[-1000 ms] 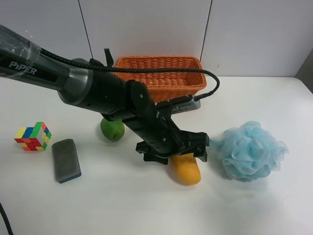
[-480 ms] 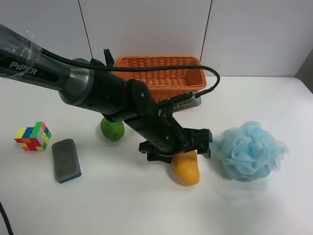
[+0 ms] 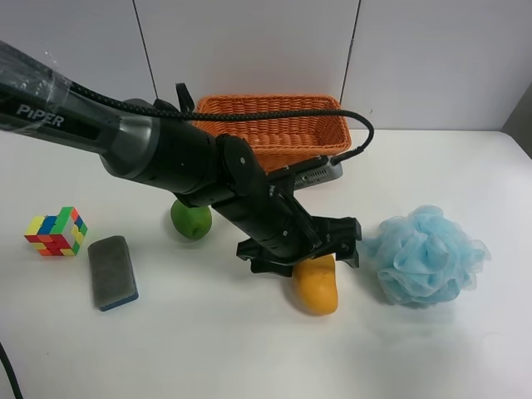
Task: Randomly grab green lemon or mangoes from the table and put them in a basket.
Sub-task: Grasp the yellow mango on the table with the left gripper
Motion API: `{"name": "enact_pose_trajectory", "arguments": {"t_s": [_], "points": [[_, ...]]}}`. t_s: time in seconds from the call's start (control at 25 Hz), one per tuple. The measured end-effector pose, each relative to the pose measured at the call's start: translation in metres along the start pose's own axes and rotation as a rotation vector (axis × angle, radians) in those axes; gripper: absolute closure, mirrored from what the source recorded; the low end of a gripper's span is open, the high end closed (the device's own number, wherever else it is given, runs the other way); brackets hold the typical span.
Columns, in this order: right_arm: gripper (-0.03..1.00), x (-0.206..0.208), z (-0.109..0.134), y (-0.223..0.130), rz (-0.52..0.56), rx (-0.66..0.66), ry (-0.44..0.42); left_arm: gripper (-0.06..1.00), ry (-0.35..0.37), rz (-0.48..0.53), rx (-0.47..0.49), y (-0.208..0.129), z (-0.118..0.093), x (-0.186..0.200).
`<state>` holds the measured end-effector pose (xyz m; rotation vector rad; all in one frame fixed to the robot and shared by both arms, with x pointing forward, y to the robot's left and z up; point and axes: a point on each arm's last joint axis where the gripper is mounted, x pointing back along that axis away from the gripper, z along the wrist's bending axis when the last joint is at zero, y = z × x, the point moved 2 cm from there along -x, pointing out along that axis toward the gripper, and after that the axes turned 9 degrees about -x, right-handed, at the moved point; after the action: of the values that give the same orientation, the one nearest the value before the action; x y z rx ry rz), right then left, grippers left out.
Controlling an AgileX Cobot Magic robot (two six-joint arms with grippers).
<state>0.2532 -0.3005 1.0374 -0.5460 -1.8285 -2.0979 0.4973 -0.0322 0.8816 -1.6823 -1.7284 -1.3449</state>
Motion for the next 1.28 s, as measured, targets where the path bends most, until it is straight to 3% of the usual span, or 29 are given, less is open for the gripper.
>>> {"name": "enact_pose_trajectory", "arguments": {"t_s": [1.16,1.28], "points": [[-0.01,0.0000,0.0000,0.0000,0.000,-0.007,0.000,0.02,0.019,-0.008,-0.038,0.0019,0.0036,-0.0086],[-0.01,0.0000,0.0000,0.0000,0.000,-0.007,0.000,0.07,0.019,-0.008,-0.038,0.0019,0.0036,-0.0086]]}}
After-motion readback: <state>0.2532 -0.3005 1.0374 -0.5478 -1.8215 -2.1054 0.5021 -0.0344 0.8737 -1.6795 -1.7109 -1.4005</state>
